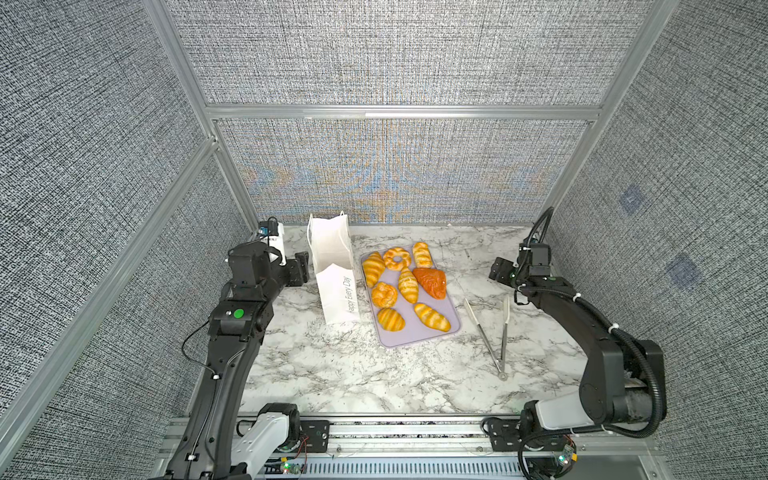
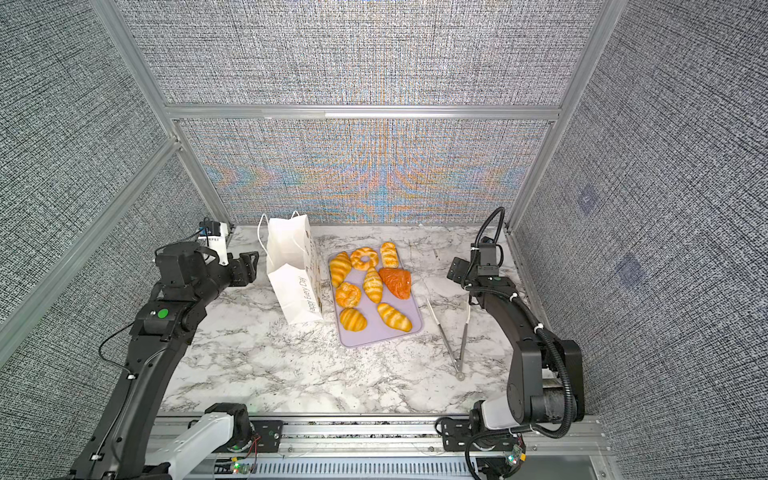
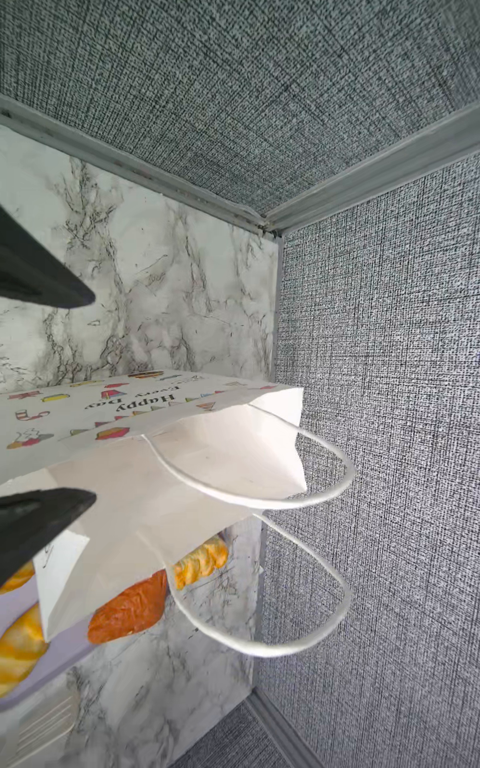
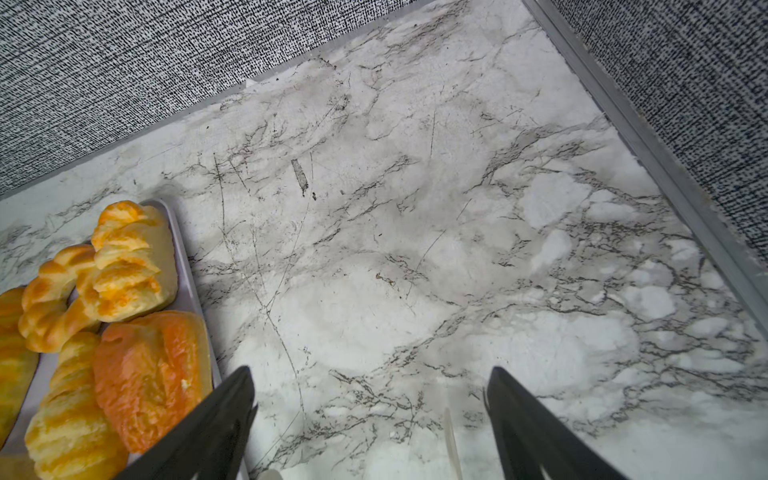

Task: Place the fake bread into the paper bag
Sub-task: 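Close the left gripper on the white paper bag's top edge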

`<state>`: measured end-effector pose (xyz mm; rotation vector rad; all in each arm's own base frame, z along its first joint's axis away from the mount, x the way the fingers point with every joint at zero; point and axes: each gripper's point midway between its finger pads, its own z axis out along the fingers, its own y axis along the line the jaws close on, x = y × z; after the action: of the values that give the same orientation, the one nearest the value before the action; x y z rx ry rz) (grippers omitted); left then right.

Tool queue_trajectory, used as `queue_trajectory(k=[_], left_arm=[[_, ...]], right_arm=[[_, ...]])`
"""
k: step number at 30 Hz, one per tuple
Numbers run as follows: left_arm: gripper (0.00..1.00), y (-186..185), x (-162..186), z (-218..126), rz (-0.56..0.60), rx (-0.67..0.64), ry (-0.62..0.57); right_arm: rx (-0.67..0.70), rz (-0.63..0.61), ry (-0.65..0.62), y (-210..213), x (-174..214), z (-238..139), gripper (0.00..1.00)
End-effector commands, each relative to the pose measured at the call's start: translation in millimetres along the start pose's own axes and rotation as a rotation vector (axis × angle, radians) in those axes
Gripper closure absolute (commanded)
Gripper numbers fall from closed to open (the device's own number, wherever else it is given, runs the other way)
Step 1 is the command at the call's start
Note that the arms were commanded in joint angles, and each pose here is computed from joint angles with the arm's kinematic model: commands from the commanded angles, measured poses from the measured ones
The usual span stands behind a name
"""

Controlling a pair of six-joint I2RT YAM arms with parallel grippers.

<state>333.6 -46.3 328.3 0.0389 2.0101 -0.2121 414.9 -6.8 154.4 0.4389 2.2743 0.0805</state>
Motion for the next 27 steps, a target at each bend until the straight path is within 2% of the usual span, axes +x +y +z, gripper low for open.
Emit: queue_trajectory(k=[1, 4, 7, 13, 17, 21, 27], left_arm=[[0.40, -4, 14, 10, -0.010, 0.014, 0.092], [0.50, -12, 16, 20, 0.001, 0.036, 0.144], [0.54, -16, 14, 24, -0.004, 0.049, 0.158], [0.56, -25, 13, 31, -0.022, 0.078, 0.176], [0.65, -24, 12, 44, -0.069, 0.062, 0.217], [0.66, -29, 19, 53, -0.101, 0.080, 0.260], [0.68, -20, 29, 59, -0.111, 0.029, 0.295]], right_arm=[[0.017, -0.007, 0.000, -2, 1, -4, 0.11], [0.021, -0.014, 0.003, 0, 2, -6, 0.11], [0.027, -0.021, 0.002, 1, 3, -7, 0.11], [0.035, -0.033, 0.006, 3, 4, -6, 0.11], [0.038, -0.041, 0.008, 4, 3, -7, 0.11], [0.044, -0.048, 0.011, 3, 2, -10, 0.11], [0.060, -0.051, 0.017, -1, 6, -13, 0.11]])
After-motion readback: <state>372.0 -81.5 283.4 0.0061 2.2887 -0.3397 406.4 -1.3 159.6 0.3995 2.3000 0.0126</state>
